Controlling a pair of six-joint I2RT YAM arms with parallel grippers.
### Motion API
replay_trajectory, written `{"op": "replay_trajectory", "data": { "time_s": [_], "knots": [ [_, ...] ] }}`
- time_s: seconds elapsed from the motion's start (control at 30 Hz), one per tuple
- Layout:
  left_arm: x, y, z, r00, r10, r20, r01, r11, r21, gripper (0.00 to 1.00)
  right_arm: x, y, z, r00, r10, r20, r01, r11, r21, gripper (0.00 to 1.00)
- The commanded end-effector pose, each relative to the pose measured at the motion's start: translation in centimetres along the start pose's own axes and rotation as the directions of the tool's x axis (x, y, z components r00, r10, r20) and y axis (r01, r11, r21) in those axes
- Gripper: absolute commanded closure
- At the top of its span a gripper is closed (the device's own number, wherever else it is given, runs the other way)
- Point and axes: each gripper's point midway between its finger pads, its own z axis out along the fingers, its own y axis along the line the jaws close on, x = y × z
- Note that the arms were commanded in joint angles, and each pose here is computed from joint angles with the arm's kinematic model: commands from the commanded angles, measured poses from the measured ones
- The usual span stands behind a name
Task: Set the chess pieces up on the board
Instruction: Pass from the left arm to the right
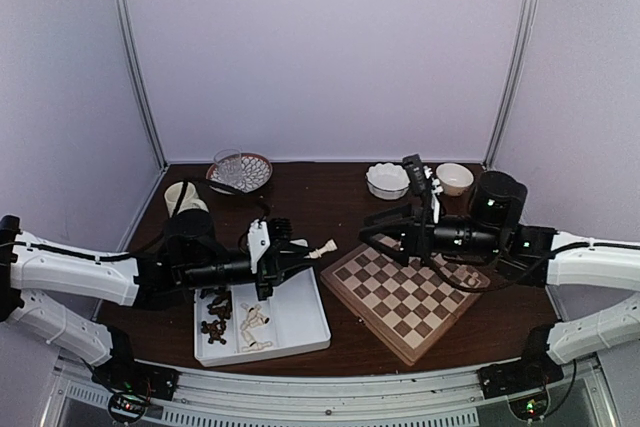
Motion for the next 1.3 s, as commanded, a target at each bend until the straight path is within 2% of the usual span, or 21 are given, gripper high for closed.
{"op": "replay_trajectory", "data": {
  "time_s": [0.0, 0.17, 0.33, 0.47, 0.6, 0.67, 0.83, 0.97, 1.07, 1.27],
  "knots": [
    [-0.7, 0.9, 0.0, 0.993, -0.078, -0.090, 0.076, 0.997, -0.023, 0.95, -1.9, -2.1, -3.9, 0.978, -0.206, 0.033, 0.190, 0.943, 0.272, 0.38],
    [1.3, 0.6, 0.7, 0.964, -0.129, -0.234, 0.131, 0.991, -0.007, 0.94, -3.6, -4.6, -7.3, 0.965, -0.260, 0.043, 0.204, 0.838, 0.506, 0.30],
    [2.3, 0.5, 1.3, 0.948, -0.150, -0.281, 0.153, 0.988, -0.010, 0.93, -2.5, -6.0, -7.9, 0.948, -0.314, 0.045, 0.239, 0.799, 0.552, 0.22],
    [3.8, 0.5, 2.2, 0.918, -0.183, -0.353, 0.190, 0.982, -0.015, 0.94, -0.5, -5.2, -6.4, 0.926, -0.374, -0.045, 0.354, 0.821, 0.449, 0.22],
    [4.8, 0.1, 3.3, 0.883, -0.233, -0.408, 0.252, 0.968, -0.008, 0.94, 1.7, -5.3, -4.3, 0.915, -0.373, -0.154, 0.403, 0.838, 0.367, 0.28],
    [5.6, 0.0, 3.5, 0.851, -0.260, -0.455, 0.283, 0.959, -0.020, 0.95, 2.9, -5.9, -3.5, 0.894, -0.398, -0.205, 0.447, 0.819, 0.359, 0.29],
    [5.7, -0.1, 3.5, 0.827, -0.314, -0.467, 0.346, 0.938, -0.017, 0.95, 4.4, -5.9, -2.6, 0.824, -0.488, -0.288, 0.565, 0.743, 0.359, 0.33],
    [5.7, -0.2, 3.5, 0.802, -0.356, -0.480, 0.408, 0.913, 0.004, 0.95, 5.5, -4.3, -2.0, 0.774, -0.568, -0.280, 0.632, 0.720, 0.287, 0.34],
    [5.6, -0.4, 3.5, 0.780, -0.399, -0.482, 0.467, 0.884, 0.024, 0.95, 6.0, -4.1, -1.8, 0.758, -0.590, -0.278, 0.651, 0.709, 0.271, 0.34],
    [5.9, -0.6, 3.7, 0.711, -0.467, -0.526, 0.566, 0.823, 0.034, 0.95, 7.5, -4.3, -0.6, 0.695, -0.618, -0.367, 0.713, 0.657, 0.243, 0.36]
  ]
}}
